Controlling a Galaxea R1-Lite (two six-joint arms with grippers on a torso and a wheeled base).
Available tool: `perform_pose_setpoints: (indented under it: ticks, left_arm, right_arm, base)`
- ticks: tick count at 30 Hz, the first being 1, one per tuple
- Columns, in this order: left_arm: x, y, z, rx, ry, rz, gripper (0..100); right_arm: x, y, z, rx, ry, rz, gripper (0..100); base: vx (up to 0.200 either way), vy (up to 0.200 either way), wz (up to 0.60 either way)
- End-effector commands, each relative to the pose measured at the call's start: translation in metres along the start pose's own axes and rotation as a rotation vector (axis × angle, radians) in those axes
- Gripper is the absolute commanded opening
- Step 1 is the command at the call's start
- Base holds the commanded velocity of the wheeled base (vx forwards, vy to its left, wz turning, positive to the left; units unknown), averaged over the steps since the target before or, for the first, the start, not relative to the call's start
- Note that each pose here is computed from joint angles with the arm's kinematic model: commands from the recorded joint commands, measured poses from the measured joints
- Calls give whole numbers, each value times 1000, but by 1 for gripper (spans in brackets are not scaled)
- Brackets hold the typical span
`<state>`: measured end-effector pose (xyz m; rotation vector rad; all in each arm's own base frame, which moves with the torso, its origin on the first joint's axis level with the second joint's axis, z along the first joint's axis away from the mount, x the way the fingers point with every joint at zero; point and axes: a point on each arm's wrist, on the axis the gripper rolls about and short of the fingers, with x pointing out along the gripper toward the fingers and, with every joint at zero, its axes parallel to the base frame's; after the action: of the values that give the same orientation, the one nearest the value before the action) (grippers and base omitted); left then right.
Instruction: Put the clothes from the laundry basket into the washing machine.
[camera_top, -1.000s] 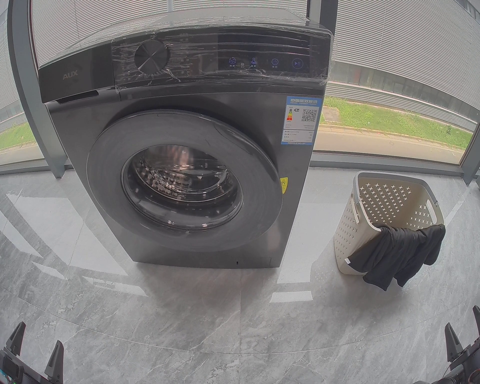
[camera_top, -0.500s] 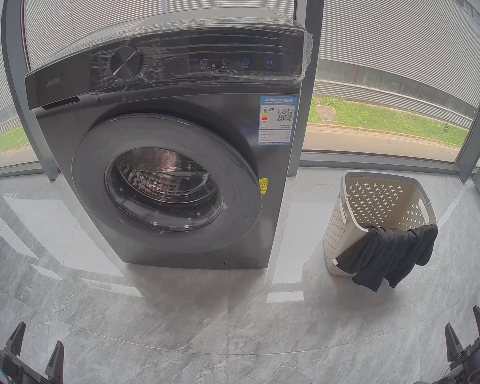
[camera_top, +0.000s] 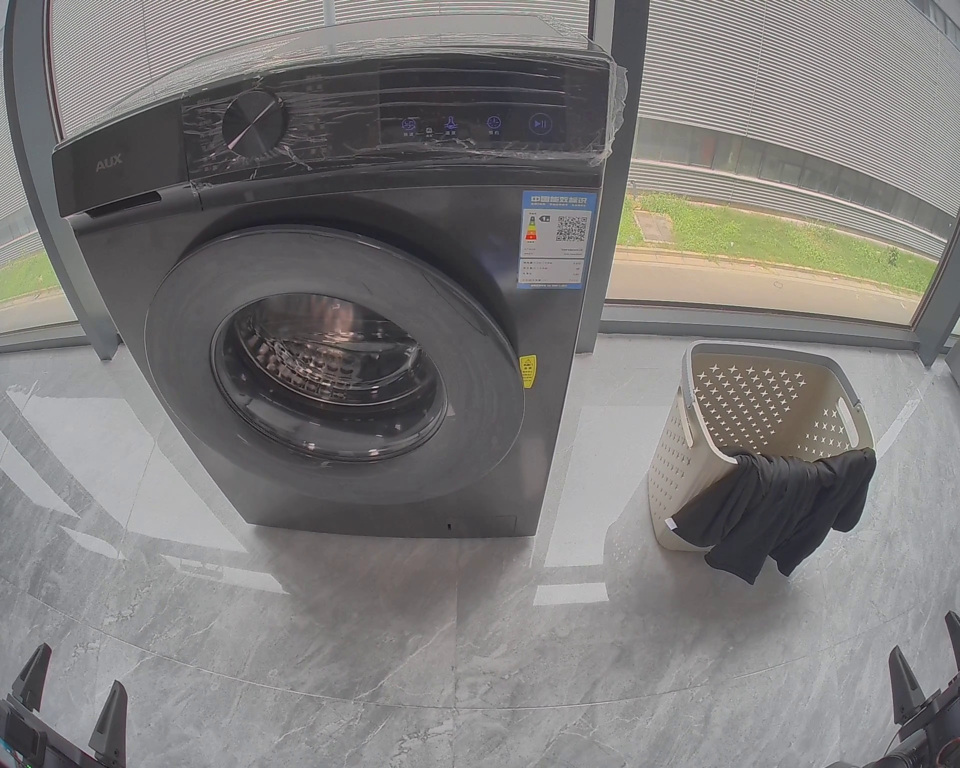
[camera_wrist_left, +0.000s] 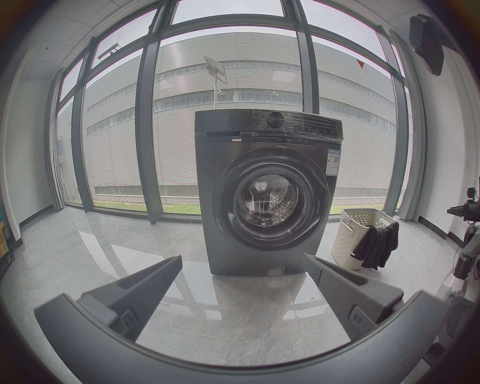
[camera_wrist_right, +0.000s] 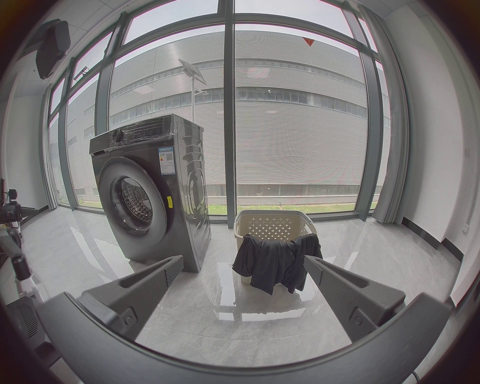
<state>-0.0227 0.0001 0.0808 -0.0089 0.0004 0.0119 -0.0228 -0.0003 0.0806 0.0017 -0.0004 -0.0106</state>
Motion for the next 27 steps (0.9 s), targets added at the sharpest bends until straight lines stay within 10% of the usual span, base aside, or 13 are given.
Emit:
perform_pose_setpoints:
  ticks: [1, 16, 27]
  left_arm:
    - [0, 0, -5, 0, 0, 2, 100]
    - [0, 0, -5, 0, 0, 2, 100]
    - [0, 0, -5, 0, 1, 2, 100]
  right_arm:
    - [0, 0, -5, 0, 5, 0, 100]
    - [0, 0, -5, 0, 5, 0, 100]
    - [0, 0, -5, 0, 5, 0, 100]
  base:
    - [0, 0, 0]
    - [0, 0, -240]
    - [0, -200, 0]
